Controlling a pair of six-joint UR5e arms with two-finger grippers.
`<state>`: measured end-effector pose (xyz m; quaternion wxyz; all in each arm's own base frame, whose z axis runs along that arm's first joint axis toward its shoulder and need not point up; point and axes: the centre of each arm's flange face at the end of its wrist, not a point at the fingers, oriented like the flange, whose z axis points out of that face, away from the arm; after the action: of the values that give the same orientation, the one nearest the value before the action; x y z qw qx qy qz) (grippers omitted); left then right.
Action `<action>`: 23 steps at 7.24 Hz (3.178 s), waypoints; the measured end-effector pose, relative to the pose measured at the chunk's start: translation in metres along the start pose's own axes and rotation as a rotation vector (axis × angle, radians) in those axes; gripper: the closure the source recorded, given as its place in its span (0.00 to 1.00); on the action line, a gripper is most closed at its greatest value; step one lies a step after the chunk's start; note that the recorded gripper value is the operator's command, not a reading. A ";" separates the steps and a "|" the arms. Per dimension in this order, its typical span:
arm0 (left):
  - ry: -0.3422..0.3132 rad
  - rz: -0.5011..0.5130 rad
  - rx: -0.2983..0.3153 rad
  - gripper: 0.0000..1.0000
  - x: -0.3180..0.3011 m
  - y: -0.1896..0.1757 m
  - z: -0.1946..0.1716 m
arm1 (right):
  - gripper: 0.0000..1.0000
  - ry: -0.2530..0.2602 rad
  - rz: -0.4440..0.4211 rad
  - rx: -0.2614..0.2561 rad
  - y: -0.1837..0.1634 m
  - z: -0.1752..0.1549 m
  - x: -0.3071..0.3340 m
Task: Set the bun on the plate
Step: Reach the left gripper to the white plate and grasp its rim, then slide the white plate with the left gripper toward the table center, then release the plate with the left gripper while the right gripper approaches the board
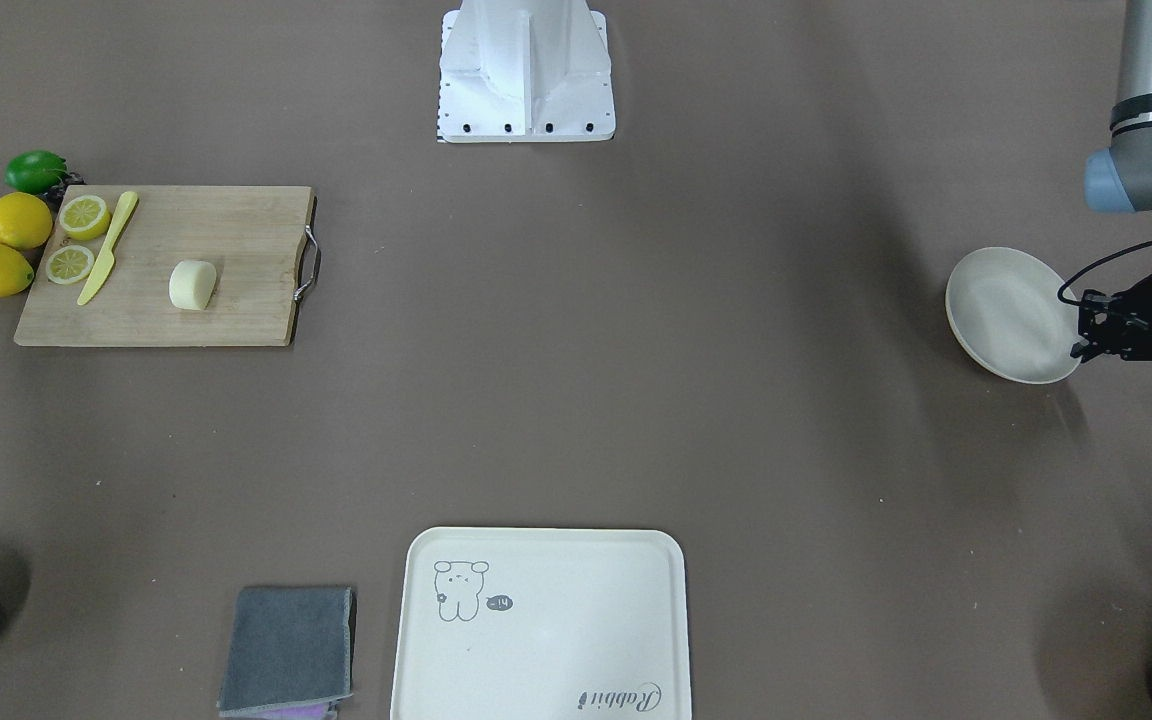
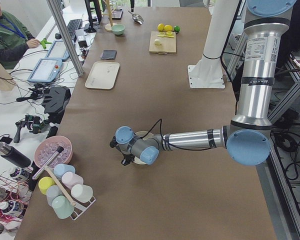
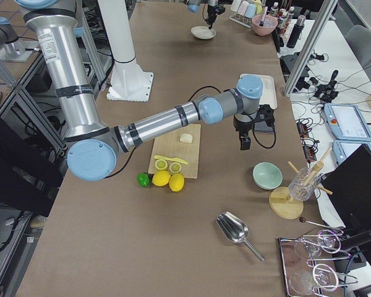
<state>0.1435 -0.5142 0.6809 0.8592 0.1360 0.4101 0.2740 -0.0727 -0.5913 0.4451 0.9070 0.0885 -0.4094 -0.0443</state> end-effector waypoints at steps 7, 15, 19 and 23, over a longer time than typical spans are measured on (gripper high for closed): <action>0.139 -0.204 0.265 1.00 0.130 -0.212 -0.124 | 0.00 -0.021 -0.043 -0.048 0.001 0.028 -0.033; 0.169 -0.311 0.373 1.00 0.479 -0.268 -0.004 | 0.00 -0.011 -0.040 -0.059 0.002 0.044 -0.054; 0.186 -0.313 0.330 0.10 0.512 -0.249 0.023 | 0.00 0.012 -0.088 -0.027 -0.006 0.046 -0.074; 0.152 -0.323 0.402 0.03 0.507 -0.259 0.011 | 0.00 0.001 -0.129 -0.030 -0.010 0.052 -0.100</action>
<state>0.5055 -0.4292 0.2494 0.8144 0.2157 0.5358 0.0557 -0.1784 -0.5923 0.4033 0.9036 0.1013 -0.4017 -0.1089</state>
